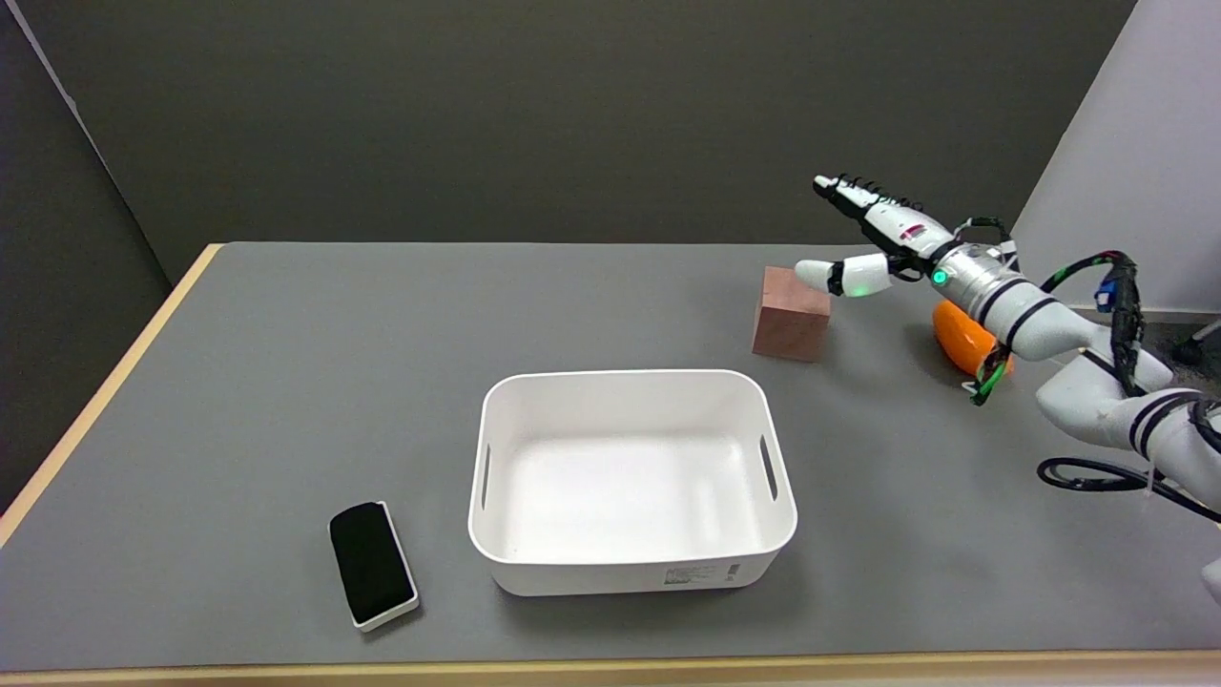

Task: Pick up wooden cube.

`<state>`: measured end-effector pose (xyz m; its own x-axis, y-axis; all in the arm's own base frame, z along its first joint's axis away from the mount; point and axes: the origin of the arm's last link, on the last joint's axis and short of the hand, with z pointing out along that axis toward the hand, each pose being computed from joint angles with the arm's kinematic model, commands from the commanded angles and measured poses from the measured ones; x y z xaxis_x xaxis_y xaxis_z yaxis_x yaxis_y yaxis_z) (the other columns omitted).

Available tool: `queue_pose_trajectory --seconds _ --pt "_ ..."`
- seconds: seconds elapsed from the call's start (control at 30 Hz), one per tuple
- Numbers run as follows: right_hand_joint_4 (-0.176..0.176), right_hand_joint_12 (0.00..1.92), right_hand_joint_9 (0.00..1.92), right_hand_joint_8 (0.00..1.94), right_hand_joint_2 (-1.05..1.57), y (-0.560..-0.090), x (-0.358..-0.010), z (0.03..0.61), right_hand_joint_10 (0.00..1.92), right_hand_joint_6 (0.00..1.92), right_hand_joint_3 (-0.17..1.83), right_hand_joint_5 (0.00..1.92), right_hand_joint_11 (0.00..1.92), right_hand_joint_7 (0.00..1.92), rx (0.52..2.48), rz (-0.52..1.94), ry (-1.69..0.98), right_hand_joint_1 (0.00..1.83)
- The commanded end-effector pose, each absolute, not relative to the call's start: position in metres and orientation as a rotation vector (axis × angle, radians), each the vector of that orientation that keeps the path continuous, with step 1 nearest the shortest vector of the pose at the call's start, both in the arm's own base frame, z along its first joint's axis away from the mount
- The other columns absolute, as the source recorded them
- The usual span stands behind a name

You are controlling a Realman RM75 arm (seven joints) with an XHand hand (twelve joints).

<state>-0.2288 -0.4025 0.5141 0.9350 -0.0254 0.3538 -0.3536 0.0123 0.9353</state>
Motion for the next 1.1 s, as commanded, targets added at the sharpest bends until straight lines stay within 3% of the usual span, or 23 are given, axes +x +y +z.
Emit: queue_pose_trajectory --seconds 0.03,0.43,0.5,0.83,1.1 --pt "0.038 0.46 0.0 0.0 0.47 -0.401 -0.221 0.493 0.01 0.0 0.86 0.0 0.0 0.0 1.526 0.077 -0.269 0.39" --pt "0.023 0.56 0.0 0.0 0.46 -0.376 -0.218 0.476 0.1 0.0 0.87 0.0 0.0 0.0 1.59 0.085 -0.262 0.32" --pt "-0.013 0.58 0.0 0.0 0.46 -0.374 -0.221 0.473 0.13 0.0 0.89 0.0 0.0 0.0 1.597 0.084 -0.27 0.28" --pt "-0.09 0.72 0.0 0.12 0.44 -0.376 -0.23 0.468 0.25 0.29 0.92 0.02 0.0 0.01 1.606 0.062 -0.293 0.23" --pt "-0.087 0.81 0.0 0.18 0.43 -0.378 -0.236 0.466 0.32 0.34 0.9 0.04 0.0 0.02 1.604 0.054 -0.308 0.21"
